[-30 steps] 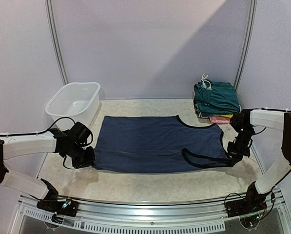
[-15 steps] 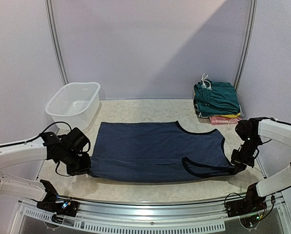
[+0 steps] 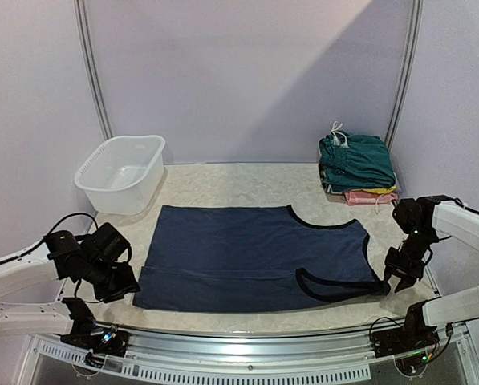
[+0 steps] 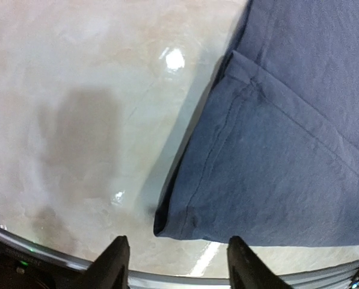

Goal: Fold and stack the mixed laundry pile
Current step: Move the 1/3-folded tank top to the center of the board, then pick up the 1/3-folded tank top from the center of the board.

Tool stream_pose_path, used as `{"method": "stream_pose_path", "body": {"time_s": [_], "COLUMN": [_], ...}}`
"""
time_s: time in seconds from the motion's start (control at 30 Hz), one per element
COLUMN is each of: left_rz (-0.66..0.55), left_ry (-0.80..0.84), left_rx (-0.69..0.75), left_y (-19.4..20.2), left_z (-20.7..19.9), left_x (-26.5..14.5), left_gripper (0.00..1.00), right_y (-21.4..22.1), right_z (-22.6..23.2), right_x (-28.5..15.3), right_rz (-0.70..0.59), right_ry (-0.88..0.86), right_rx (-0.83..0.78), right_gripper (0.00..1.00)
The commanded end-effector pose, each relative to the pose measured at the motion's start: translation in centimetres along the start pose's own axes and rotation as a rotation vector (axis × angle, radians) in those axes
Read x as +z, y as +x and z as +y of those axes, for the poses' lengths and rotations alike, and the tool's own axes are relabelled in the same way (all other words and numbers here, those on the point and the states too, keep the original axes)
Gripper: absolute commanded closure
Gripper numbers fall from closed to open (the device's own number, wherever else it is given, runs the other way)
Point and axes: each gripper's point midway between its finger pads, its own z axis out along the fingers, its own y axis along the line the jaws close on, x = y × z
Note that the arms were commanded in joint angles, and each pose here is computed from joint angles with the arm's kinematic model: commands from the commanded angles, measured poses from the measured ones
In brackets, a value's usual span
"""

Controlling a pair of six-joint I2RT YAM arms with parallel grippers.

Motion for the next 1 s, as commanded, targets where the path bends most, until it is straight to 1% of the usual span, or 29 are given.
{"method": "stream_pose_path", "body": {"time_s": [0.0,0.13,0.27,0.37,0.5,0.53,0.57,0.7,0.77,0.87,0.97], "left_rz": [-0.056,-0.123,-0.216,-0.281,-0.343,-0.331,-0.313,-0.247,-0.244,-0.213,-0.188], "left_ry": [-0.015,0.0,0.019,0.018,0.006,0.004,0.007,0.06,0.069,0.057,0.064], "left_rx": [0.008,0.039,0.119,0.214,0.341,0.368,0.367,0.397,0.42,0.438,0.435], "left_y": [-1.0,-2.4,-4.7,-6.7,-9.5,-10.1,-11.1,-14.3,-16.1,-18.3,-20.5], "left_z": [0.3,-0.3,-1.9,-3.6,-6.7,-7.4,-8.0,-10.9,-12.3,-13.7,-14.8], "left_x": [-2.1,-4.4,-7.4,-9.0,-10.3,-10.3,-10.3,-9.5,-9.1,-7.7,-6.0], "left_gripper": [0.39,0.24,0.17,0.14,0.14,0.14,0.15,0.21,0.21,0.22,0.24], "right_y": [-0.8,-1.3,-2.3,-3.0,-4.3,-4.6,-4.9,-5.2,-5.3,-5.3,-5.8], "right_z": [0.2,0.5,1.5,2.2,4.1,4.6,5.2,8.1,9.6,11.7,13.9], "right_x": [-2.4,-4.5,-6.8,-8.6,-10.7,-11.1,-11.6,-14.2,-15.4,-16.8,-17.3], "right_rz": [-0.062,-0.112,-0.177,-0.229,-0.307,-0.324,-0.339,-0.397,-0.429,-0.452,-0.47], "right_ry": [-0.008,-0.017,-0.064,-0.087,-0.174,-0.198,-0.223,-0.302,-0.335,-0.37,-0.387], "right_rx": [-0.001,-0.019,-0.038,-0.058,-0.092,-0.105,-0.116,-0.191,-0.232,-0.291,-0.342], "right_gripper": [0.54,0.41,0.33,0.3,0.27,0.26,0.26,0.25,0.25,0.24,0.24]}}
